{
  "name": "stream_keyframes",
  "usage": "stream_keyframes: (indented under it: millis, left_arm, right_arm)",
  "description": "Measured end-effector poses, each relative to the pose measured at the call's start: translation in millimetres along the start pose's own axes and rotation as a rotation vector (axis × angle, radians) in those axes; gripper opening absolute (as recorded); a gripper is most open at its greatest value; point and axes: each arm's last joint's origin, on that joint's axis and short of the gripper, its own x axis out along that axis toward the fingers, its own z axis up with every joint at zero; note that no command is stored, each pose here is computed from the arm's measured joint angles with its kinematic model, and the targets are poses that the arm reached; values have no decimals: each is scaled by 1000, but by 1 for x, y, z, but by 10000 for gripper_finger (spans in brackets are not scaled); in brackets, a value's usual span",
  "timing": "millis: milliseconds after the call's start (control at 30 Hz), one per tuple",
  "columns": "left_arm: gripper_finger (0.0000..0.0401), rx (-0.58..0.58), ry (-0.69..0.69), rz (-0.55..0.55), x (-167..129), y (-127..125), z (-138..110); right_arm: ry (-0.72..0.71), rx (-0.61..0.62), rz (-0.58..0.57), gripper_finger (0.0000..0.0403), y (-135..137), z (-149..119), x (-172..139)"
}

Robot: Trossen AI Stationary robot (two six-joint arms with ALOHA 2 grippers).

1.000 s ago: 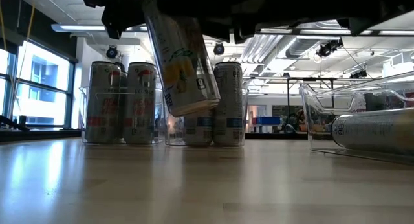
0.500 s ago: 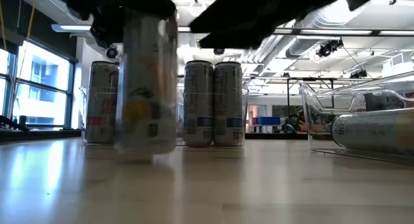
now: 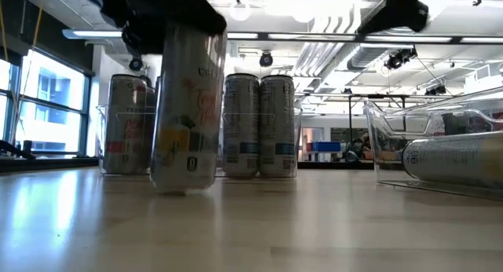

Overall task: Sort soda cans
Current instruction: Remove the white-yellow soda can from the right transparent bin, then adjust the white-yellow soda can

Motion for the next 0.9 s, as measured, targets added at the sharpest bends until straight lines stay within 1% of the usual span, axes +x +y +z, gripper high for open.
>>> stream_keyframes:
  millis: [67,133,200,300,467,600,733,833,900]
  left_arm:
    - [284,4,8,5,4,0,-3]
    - [291,4,11,7,6,1,-3]
    - [293,-1,18,11,8,1,-5]
    - [294,-18,29,1,9,2,-5]
    - [296,-39,30,-13,9,1,-5]
    - [297,-56,-24,-51,4,-2,5]
    - [298,-23,-82,-75,-4,-3,16]
    - [298,7,-121,-53,-6,-2,21]
    - [298,29,-134,-28,-6,-2,22]
  right_arm:
    - [81,67,15,312,-7,-1,-5]
    - [174,117,9,310,-11,-5,-5]
    - [252,140,-24,309,-16,-10,-2]
    - [337,138,-101,309,-22,-16,3]
    - [405,140,-199,309,-28,-24,5]
    - [441,195,-294,309,-36,-27,4]
    - [497,277,-396,309,-45,-29,7]
    - [551,307,-428,309,-44,-33,18]
    - [593,307,-440,309,-41,-38,27]
